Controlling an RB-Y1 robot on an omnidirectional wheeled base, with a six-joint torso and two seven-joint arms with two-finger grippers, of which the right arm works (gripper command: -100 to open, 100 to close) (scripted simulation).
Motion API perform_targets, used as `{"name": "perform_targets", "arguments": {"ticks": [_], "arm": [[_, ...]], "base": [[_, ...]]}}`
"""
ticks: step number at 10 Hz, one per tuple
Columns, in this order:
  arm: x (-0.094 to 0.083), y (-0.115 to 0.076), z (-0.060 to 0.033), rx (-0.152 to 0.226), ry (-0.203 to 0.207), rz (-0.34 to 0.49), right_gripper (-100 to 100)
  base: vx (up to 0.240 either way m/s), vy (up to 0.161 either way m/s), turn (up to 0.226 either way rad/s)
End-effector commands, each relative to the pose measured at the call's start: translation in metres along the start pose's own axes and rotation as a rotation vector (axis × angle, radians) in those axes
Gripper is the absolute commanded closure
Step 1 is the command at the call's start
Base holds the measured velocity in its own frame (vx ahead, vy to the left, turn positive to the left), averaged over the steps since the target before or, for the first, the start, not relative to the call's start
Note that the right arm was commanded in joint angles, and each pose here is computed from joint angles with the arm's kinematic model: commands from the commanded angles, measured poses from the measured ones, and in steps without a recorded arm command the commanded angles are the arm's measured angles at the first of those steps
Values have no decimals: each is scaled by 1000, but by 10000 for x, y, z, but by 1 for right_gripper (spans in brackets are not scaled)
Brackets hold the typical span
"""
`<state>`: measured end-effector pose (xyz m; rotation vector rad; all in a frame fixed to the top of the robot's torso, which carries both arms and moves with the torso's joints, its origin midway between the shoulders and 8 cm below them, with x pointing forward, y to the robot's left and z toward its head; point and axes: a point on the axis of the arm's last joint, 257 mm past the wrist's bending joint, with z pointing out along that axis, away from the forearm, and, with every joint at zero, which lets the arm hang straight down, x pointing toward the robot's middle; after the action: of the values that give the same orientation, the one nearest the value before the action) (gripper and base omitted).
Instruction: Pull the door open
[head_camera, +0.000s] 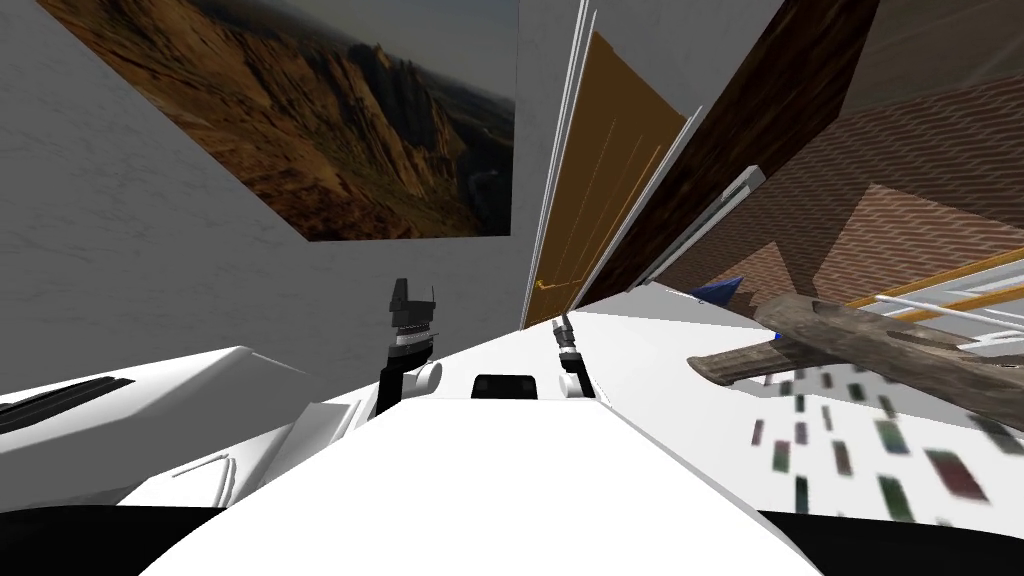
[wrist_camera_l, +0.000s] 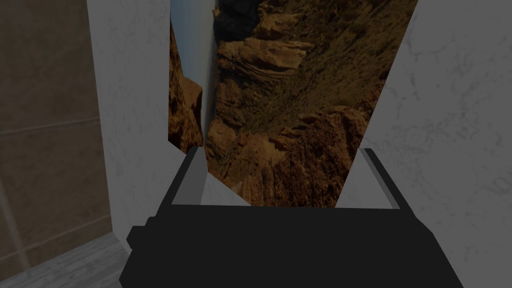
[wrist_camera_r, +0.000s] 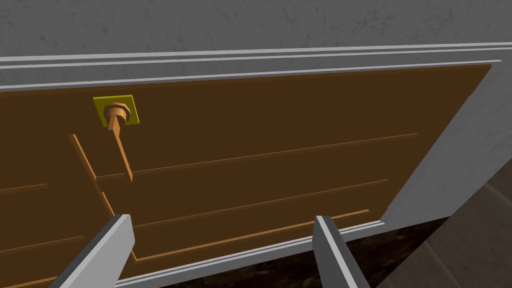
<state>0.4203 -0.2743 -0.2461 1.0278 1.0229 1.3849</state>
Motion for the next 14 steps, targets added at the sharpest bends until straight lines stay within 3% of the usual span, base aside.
{"name": "perform_targets", "arguments": {"ticks": [1,14], "arm": [[-5,-110,-17,16,6,5,-100],[-258,-816,-249,136,37,11,-100]], "base": [[86,-72,117],[75,-77,109]]}}
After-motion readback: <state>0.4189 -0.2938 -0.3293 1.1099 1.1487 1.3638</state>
